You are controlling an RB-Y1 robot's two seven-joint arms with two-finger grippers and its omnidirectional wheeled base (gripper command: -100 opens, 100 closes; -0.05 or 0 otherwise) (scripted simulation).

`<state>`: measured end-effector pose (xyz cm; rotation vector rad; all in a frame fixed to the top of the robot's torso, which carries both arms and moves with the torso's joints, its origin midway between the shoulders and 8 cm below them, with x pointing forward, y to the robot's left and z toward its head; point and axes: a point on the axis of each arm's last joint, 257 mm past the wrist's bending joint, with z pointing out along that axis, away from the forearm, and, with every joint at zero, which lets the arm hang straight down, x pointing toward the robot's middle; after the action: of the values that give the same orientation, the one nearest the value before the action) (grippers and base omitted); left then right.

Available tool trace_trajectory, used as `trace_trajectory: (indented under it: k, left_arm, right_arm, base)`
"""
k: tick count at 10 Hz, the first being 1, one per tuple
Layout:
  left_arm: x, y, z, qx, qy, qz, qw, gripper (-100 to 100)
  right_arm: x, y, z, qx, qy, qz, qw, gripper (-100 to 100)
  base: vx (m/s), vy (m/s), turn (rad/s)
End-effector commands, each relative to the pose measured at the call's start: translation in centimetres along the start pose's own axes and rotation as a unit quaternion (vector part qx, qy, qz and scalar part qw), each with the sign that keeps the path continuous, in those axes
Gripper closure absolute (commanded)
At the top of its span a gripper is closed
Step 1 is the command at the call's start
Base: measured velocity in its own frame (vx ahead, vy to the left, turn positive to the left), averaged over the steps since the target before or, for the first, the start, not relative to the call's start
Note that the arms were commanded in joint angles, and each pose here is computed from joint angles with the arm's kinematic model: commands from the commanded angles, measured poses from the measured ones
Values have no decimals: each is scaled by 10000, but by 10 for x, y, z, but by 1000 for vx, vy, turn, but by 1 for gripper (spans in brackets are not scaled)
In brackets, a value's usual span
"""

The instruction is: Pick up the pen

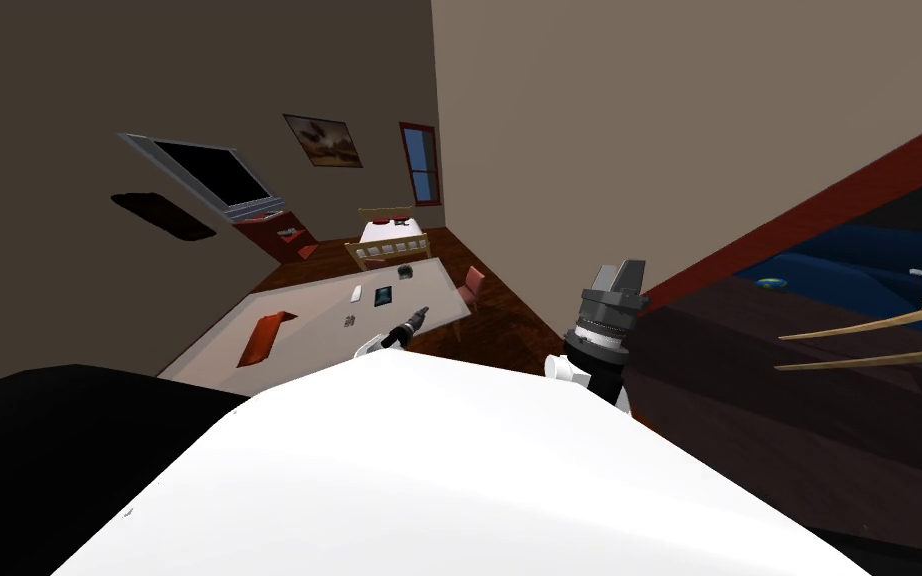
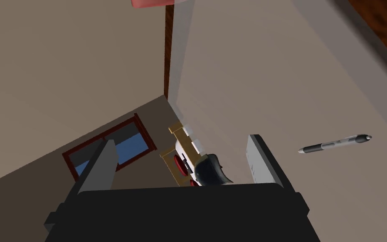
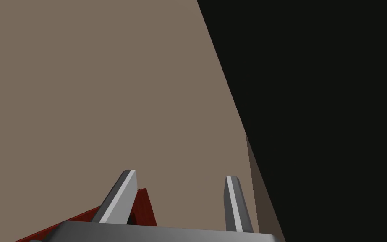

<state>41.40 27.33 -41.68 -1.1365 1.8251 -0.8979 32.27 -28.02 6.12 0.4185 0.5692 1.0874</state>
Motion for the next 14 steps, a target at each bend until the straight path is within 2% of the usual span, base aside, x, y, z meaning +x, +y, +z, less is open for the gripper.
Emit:
trace_trajectory:
  k: [1, 2, 3, 4, 5, 6, 7, 8, 9, 10, 12, 13, 14]
  left_arm:
    - [1, 40, -5, -500, 71, 233, 9985, -100]
    - [0, 46, -6, -553, 63, 233, 9982, -100]
    - [-4, 72, -9, -866, 98, 391, 9954, -100]
    - [-4, 74, -10, -881, 96, 391, 9953, -100]
    - [-7, 92, -13, -1108, 138, 548, 9922, -100]
    - [-10, 101, -15, -1202, 121, 550, 9912, -100]
    - [-14, 118, -19, -1417, 156, 705, 9873, -100]
    - [-17, 127, -22, -1513, 139, 707, 9859, -100]
    - [-23, 145, -27, -1734, 164, 860, 9809, -100]
    - [-25, 152, -30, -1813, 149, 862, 9795, -100]
    - [-41, 187, -44, -2257, 177, 1155, 9672, -100]
    - [-45, 197, -49, -2373, 151, 1159, 9644, -100]
    - [-45, 197, -49, -2373, 151, 1159, 9644, -100]
  right_arm:
    - [0, 0, 0, 0, 0, 0, 10000, 0]
    - [0, 0, 0, 0, 0, 0, 10000, 0]
    - [0, 0, 0, 0, 0, -1, 10000, 0]
    - [0, 0, 0, 0, 0, 0, 10000, 0]
    - [0, 0, 0, 0, 0, 0, 10000, 0]
    - [0, 0, 0, 0, 0, 0, 10000, 0]
    - [0, 0, 0, 0, 0, -1, 10000, 0]
    - [0, 0, 0, 0, 0, 0, 10000, 0]
    - [0, 0, 0, 0, 0, -1, 10000, 0]
    - [0, 0, 0, 0, 0, 0, 10000, 0]
    - [0, 0, 0, 0, 0, 0, 10000, 0]
    - [0, 0, 0, 0, 0, 0, 10000, 0]
    - [0, 0, 0, 1, 0, -1, 10000, 0]
  base:
    - [25, -14, -230]
    - [22, -6, -53]
    - [29, -13, -109]
    - [26, -9, -59]
    - [29, -14, -124]
    - [27, -9, -60]
    - [36, -10, -110]
    - [32, -4, -71]
    - [38, -8, -118]
    - [37, -3, -67]
    - [61, -14, -163]
    - [54, -9, -59]
    - [19, -7, 21]
